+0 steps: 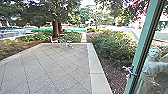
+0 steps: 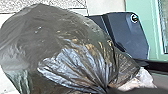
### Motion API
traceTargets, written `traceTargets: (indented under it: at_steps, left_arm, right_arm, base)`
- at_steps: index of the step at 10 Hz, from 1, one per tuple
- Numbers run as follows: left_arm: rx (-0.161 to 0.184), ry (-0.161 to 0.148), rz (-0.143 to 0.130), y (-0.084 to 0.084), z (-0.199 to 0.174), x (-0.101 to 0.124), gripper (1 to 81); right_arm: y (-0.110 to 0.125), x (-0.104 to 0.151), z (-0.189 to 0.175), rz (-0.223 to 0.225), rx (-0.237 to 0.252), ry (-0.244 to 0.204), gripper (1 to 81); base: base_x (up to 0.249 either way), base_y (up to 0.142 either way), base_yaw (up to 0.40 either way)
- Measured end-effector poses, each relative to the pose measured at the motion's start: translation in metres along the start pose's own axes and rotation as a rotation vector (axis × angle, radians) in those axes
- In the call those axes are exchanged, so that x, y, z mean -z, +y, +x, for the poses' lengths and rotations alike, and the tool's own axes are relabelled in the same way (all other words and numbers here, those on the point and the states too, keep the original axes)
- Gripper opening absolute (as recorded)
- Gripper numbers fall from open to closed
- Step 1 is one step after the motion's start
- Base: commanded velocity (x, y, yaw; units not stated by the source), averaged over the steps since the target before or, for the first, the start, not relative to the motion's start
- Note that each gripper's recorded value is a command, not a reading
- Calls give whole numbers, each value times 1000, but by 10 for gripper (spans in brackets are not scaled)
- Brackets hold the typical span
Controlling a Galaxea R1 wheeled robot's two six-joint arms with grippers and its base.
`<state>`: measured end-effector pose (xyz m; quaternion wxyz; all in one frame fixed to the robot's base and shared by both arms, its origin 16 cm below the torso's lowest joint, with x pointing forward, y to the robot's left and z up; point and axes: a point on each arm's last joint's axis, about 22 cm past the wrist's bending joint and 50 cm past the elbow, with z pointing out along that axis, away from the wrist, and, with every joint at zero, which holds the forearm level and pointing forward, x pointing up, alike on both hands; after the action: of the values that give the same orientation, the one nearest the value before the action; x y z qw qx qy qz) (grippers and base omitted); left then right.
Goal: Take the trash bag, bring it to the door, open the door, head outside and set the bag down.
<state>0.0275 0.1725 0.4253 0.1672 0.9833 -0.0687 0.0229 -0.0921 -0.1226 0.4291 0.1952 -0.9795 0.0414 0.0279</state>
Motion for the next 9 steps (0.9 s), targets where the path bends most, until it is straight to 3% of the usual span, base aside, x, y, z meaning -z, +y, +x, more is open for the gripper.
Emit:
traceTargets:
  at_steps: [6, 8, 9]
  left_arm:
    - [-6, 23, 5, -3, 20, 1, 10]
    - [0, 1, 0, 0, 3, 0, 10]
    - [-3, 11, 2, -2, 13, 1, 10]
  right_arm:
    - [-1, 0, 6, 2, 2, 5, 811]
    - [-1, 0, 6, 1, 10, 6, 811]
    - [-1, 0, 11, 2, 12, 9, 811]
  base:
    - [132, 0, 0]
    - [132, 0, 0]
    - [132, 0, 0]
